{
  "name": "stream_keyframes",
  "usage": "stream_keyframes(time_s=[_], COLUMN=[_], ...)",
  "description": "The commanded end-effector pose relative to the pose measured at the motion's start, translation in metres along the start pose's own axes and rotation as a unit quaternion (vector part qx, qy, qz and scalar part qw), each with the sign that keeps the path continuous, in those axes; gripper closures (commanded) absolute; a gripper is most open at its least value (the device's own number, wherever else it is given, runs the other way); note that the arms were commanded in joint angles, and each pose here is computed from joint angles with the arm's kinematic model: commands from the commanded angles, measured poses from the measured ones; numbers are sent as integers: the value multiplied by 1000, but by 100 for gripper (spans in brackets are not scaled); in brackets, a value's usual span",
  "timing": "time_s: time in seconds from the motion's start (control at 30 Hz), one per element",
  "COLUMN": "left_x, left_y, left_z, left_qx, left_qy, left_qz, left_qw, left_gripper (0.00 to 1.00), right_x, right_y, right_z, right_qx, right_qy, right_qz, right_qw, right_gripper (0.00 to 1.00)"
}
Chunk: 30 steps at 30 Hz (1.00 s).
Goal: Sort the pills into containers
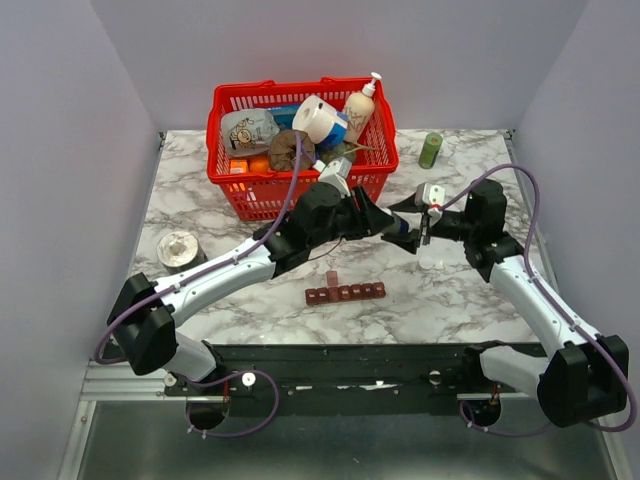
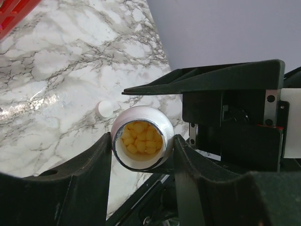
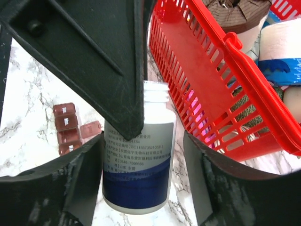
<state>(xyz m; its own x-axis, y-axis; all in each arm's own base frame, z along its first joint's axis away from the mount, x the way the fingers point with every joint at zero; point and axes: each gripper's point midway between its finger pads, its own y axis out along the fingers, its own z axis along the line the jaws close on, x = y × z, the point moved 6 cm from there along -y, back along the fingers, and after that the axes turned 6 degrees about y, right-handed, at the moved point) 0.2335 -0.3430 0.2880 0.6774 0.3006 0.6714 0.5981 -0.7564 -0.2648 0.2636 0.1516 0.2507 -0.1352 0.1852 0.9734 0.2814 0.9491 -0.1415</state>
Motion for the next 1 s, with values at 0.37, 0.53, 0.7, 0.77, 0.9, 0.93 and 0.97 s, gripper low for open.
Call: stream_keyframes(time_s=[0.37,0.53,0.7,0.77,0.9,0.93,0.97], left_x=[18,17,16,16,22,25,27], left_y=[-10,-9,-9,-9,-12,-13,-19], left_z=[-9,-8,-7,-7,-9,-9,-12], left_qx=[-6,-2,-1,0,-12,-13,-27], left_qy=[-18,-15,-15,-14,-4,-2,8], left_qz=[-43,-39,-36,-35,-33,-37,-34], left_qw=[999,999,999,999,999,999,999], left_gripper=[100,100,100,100,69,57,46], right_x=[-2,-2,-1,0,6,8,14], right_y=[13,15,18,20,21,21,20], right_z=[-6,-6,-4,-3,1,3,4], right_qx=[-14,-13,-5,-1,17,21,25], right_qy=[-8,-4,-5,-3,15,20,28], right_qz=[22,24,23,23,13,10,3], right_qw=[1000,1000,1000,1000,1000,1000,999], right_gripper=[28,31,50,62,75,76,76])
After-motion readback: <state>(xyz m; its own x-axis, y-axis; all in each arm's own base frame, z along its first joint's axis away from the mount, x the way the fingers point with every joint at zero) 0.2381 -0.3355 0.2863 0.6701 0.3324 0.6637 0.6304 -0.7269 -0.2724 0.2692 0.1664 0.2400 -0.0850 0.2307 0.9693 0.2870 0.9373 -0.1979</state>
